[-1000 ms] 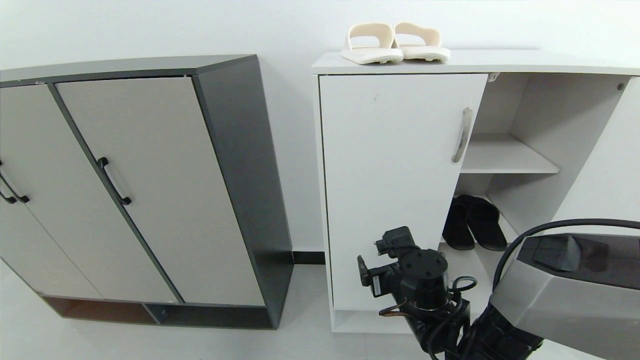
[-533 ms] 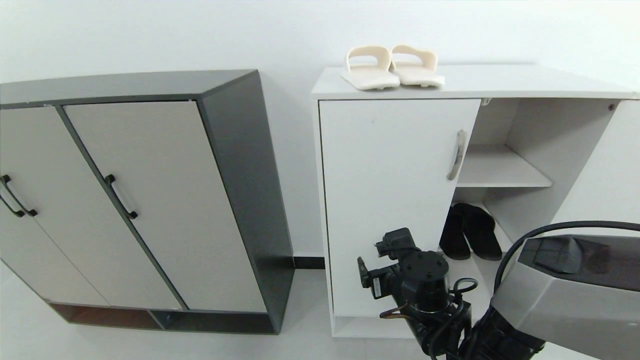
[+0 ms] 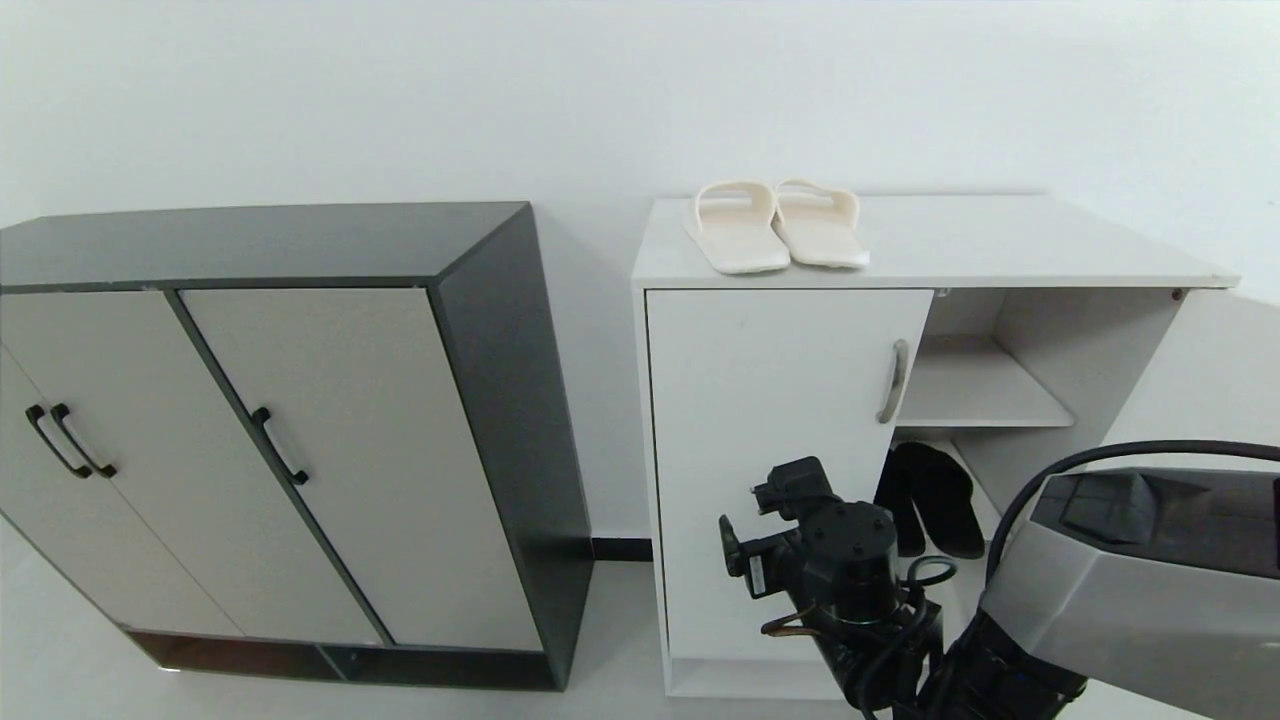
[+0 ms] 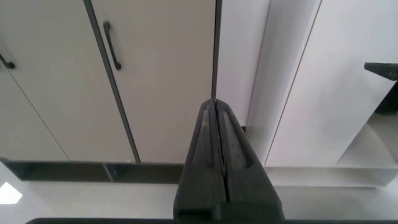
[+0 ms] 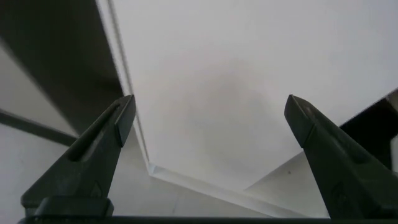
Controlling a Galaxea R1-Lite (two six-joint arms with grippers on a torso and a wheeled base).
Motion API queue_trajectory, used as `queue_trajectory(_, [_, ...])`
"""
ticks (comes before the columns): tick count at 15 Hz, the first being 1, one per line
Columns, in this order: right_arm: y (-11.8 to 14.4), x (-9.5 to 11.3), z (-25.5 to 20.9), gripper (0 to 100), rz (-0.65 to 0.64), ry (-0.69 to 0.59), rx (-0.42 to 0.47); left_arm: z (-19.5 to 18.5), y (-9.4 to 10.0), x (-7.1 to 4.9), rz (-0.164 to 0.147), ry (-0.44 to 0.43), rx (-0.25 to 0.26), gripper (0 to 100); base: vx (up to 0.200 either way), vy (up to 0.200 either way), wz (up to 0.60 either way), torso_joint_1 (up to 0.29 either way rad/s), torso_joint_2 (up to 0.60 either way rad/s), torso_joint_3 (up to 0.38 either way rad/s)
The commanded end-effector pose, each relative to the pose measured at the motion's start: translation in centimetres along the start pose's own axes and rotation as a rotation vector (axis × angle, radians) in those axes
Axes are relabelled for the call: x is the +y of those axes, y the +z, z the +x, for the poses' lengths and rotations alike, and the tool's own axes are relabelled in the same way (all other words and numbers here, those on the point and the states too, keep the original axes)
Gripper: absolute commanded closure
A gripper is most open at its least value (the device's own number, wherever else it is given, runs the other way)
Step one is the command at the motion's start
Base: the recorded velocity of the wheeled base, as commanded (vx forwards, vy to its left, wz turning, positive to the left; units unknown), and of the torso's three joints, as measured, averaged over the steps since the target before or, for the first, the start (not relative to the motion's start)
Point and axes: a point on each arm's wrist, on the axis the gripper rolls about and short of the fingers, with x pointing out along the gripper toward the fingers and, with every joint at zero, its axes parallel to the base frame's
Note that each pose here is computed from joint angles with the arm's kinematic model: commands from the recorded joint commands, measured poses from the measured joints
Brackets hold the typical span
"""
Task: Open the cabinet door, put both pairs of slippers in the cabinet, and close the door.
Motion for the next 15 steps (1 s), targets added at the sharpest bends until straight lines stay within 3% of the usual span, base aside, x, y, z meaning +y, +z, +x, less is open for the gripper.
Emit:
queue_trajectory(1, [-0.17, 0.14, 0.01, 0, -0.003, 0.003, 0.003, 0.0, 0.0, 0.0, 0.0, 0.0, 0.0, 100, 0.0, 0.0, 0.0, 0.159, -0.47, -0.315])
queue_trajectory(15, [0.01, 0.1, 0.05, 0, -0.003, 0.002, -0.015, 0.0, 0.0, 0.0, 0.0, 0.0, 0.0, 100, 0.0, 0.0, 0.0, 0.201, -0.51, -0.311])
